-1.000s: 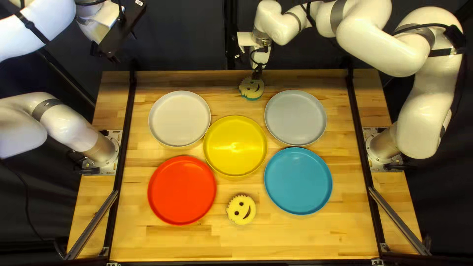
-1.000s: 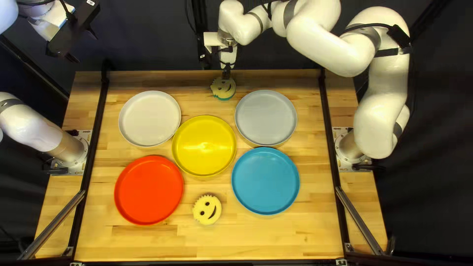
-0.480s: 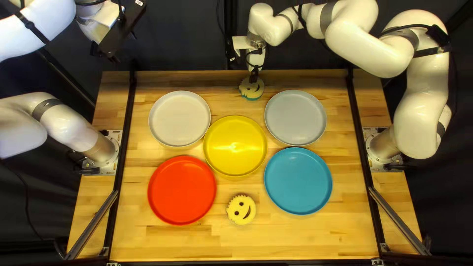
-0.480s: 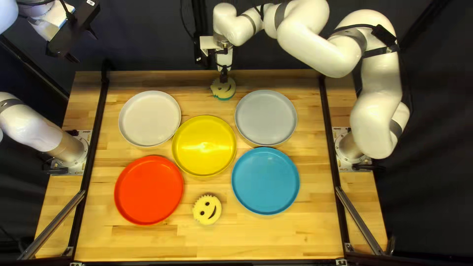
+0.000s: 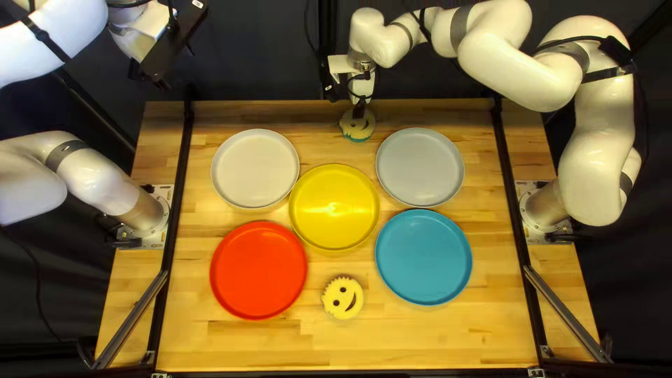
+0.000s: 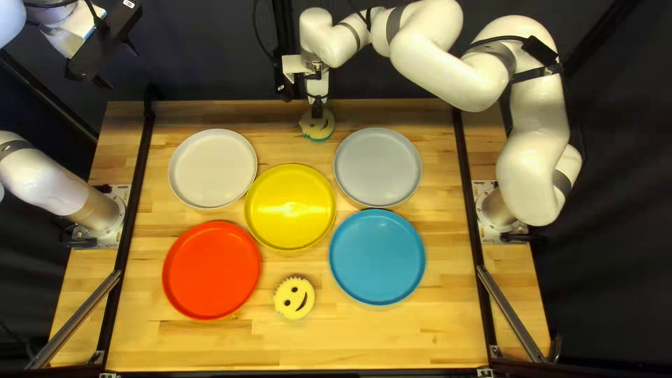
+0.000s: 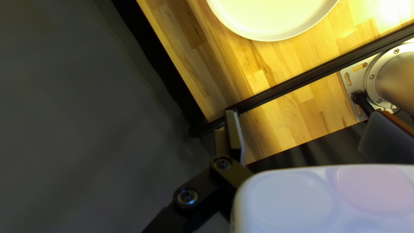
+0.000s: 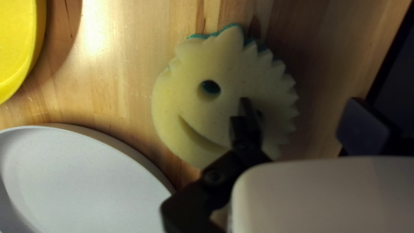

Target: Pick up sponge and scrub the plate

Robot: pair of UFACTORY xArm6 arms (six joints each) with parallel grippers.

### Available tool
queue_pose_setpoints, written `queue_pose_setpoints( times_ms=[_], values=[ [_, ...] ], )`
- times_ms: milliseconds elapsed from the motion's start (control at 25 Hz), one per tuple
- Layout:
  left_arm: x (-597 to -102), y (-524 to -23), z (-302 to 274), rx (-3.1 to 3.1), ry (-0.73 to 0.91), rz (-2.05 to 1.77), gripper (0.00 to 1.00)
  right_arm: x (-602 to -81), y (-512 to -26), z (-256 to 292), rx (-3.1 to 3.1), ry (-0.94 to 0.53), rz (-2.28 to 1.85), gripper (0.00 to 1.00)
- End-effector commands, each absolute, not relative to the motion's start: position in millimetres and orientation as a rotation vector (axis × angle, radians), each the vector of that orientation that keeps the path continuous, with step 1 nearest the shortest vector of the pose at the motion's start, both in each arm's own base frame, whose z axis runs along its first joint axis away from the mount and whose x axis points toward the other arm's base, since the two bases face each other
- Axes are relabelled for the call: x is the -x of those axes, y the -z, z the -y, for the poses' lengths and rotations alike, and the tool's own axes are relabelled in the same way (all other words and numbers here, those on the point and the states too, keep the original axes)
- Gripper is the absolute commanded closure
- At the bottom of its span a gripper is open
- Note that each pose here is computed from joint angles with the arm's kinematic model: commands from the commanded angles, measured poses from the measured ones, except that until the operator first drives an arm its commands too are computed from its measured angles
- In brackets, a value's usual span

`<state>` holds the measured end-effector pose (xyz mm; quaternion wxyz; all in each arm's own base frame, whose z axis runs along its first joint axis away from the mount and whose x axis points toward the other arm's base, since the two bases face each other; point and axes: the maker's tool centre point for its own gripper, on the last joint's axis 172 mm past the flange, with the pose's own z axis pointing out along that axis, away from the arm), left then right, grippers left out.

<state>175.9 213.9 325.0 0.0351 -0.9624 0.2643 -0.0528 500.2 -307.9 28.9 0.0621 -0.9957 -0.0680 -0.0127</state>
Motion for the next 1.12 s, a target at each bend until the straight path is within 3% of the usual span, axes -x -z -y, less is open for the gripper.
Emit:
queue_pose_setpoints(
  times_ms=[40, 680, 1120],
  values=[
    [-176, -325, -214, 2.958, 0.162, -0.812, 0.0, -497, -33, 306, 3.023, 0.031, 0.217, 1.0],
    [-176, -325, -214, 2.958, 0.162, -0.812, 0.0, -424, -103, 276, 3.142, 0.025, 0.154, 1.0],
    [-176, -325, -214, 2.958, 0.162, -0.812, 0.0, -408, -120, 248, 3.233, 0.202, 0.008, 1.0]
  ],
)
